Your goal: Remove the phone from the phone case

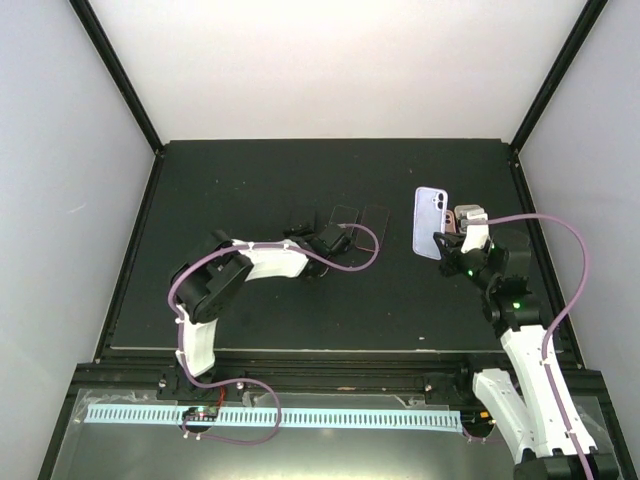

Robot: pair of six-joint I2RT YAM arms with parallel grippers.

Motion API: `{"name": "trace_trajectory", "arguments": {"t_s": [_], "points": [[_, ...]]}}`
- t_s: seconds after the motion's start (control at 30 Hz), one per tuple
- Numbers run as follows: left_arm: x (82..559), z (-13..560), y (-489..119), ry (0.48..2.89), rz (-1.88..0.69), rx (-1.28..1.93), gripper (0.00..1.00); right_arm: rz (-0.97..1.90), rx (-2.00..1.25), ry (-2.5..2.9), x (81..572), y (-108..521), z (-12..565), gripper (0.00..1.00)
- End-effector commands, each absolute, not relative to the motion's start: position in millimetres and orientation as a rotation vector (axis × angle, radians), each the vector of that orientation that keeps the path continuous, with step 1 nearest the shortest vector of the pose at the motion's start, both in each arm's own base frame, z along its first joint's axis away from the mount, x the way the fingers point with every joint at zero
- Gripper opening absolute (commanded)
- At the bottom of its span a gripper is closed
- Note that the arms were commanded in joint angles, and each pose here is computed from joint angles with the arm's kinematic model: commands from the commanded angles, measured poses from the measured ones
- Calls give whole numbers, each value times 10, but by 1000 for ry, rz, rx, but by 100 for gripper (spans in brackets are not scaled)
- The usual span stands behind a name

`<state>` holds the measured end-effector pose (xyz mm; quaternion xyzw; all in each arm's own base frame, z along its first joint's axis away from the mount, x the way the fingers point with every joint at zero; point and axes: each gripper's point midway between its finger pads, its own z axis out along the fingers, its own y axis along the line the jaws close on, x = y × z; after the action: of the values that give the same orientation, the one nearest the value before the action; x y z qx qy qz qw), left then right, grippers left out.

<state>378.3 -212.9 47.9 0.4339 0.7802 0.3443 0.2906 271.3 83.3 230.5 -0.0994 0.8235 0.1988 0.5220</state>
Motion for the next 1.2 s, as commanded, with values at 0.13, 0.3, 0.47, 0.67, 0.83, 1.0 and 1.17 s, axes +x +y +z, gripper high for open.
{"name": "trace_trajectory", "arguments": {"t_s": [0.13,0.3,0.47,0.67,0.83,1.0,1.17], "points": [[3269,805,-2070,2298,708,923,92,431,-231,1942,2816,779,2376,1],[2880,1441,-2385,2236,543,895,92,412,-222,1984,2883,754,2268,1],[2591,2144,-2681,2120,297,905,93,458,-222,2222,3127,809,1855,1],[2613,2853,-2502,1994,16,707,99,587,-268,2428,3312,962,1454,1],[2826,2959,-2057,1928,-14,483,98,616,-227,2544,3419,971,1153,1],[2771,2927,-1851,1846,-10,486,95,544,-190,2653,3563,853,829,1],[2721,3022,-1741,1800,13,481,95,519,-126,2685,3810,757,723,1]]}}
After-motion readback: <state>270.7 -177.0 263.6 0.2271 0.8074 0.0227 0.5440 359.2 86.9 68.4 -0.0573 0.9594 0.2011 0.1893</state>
